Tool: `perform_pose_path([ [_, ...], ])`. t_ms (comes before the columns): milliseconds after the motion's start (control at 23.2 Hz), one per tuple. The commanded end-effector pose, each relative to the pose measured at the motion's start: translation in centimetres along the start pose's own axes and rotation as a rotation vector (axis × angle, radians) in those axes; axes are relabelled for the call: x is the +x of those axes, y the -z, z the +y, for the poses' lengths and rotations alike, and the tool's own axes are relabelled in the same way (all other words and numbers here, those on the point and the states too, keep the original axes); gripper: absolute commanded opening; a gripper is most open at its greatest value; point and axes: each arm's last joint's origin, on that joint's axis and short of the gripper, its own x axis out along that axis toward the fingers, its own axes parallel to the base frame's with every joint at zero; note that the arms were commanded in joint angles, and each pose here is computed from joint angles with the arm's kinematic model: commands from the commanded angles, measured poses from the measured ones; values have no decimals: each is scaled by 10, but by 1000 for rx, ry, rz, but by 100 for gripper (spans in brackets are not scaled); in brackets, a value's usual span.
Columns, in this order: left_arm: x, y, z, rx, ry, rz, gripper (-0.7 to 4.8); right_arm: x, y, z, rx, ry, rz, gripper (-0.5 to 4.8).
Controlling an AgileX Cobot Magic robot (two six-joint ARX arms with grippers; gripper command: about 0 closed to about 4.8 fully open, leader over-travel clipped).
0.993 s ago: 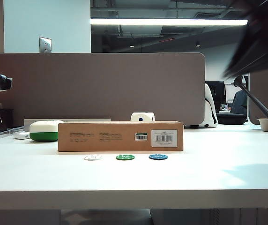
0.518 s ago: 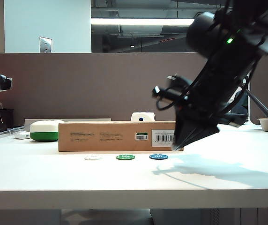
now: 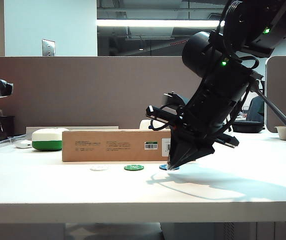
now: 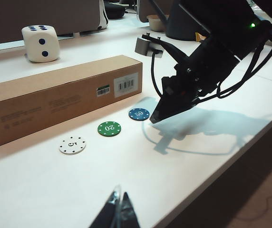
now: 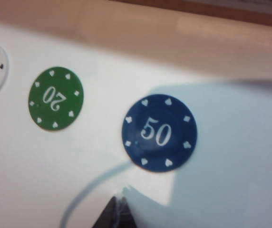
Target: Push the chip with the highest value in the row forward next to the rectangular box.
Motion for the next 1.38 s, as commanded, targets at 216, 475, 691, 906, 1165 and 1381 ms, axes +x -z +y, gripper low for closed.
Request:
perform_pose_path([
  [216, 0, -2, 0, 1, 1, -10, -5, 1, -3, 1, 2, 24, -28, -6],
  [475, 0, -2, 0, 1, 1, -10, -5, 4, -1, -1, 6, 46, -18, -6],
  [691, 0, -2, 0, 1, 1, -10, -5, 11, 0, -2, 17, 43, -13, -5],
  [906, 0, -2, 0, 1, 1, -10, -5, 17, 3, -4, 22, 52, 4, -6],
  [1165, 0, -2, 0, 1, 1, -11, -5, 17, 3, -5, 34, 77, -4, -6],
  [1381, 0, -2, 0, 1, 1, -10, -5, 17, 5, -5, 64, 66, 18, -6],
])
